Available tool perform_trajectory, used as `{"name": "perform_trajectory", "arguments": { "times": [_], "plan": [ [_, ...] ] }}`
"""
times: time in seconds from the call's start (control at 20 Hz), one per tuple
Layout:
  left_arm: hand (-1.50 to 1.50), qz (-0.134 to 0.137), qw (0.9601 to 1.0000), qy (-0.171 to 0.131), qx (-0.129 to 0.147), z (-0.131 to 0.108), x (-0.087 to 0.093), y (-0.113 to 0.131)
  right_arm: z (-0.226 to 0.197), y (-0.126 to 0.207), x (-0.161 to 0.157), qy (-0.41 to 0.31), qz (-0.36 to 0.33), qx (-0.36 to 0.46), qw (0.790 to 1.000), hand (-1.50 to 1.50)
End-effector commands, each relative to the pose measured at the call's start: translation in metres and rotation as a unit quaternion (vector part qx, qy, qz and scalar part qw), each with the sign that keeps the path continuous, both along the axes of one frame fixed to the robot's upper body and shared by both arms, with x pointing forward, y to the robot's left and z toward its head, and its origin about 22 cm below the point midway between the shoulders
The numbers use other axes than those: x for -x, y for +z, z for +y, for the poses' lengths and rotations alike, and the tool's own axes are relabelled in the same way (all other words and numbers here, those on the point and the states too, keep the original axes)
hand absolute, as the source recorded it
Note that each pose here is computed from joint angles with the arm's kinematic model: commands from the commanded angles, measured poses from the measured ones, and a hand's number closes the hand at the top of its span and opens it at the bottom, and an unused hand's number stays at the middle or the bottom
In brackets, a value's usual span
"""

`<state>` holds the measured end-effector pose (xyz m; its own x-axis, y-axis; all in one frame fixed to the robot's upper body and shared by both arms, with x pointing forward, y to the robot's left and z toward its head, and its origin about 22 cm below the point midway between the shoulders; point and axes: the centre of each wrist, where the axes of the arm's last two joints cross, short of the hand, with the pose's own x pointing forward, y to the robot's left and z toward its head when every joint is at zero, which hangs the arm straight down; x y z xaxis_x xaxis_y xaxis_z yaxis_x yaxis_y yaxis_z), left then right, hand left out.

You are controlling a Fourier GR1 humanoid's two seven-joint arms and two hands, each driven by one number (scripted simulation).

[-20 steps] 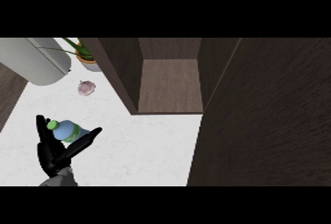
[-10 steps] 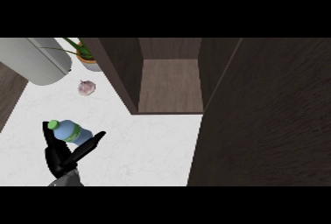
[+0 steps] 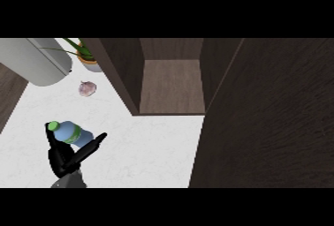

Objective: Pick up the bottled water, place it into the cabinet and close the cabinet

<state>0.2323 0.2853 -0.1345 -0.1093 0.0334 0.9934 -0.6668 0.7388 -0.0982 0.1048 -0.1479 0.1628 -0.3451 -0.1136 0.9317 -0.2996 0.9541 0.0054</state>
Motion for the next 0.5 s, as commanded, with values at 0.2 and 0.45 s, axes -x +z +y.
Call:
{"name": "perform_trajectory", "arguments": {
  "times": [0.2, 0.45],
  "plan": [
    [1.5, -0.041, 0.9988, -0.004, 0.026, -0.004, -0.005, -0.011, -0.004, 0.011, 0.022, -0.012, -0.028, 0.004, 1.0, -1.5],
    [1.5, -0.056, 0.9978, -0.008, 0.033, 0.005, -0.001, -0.01, 0.001, 0.022, 0.017, -0.02, -0.021, 0.002, 1.0, -1.5]
  ]
}}
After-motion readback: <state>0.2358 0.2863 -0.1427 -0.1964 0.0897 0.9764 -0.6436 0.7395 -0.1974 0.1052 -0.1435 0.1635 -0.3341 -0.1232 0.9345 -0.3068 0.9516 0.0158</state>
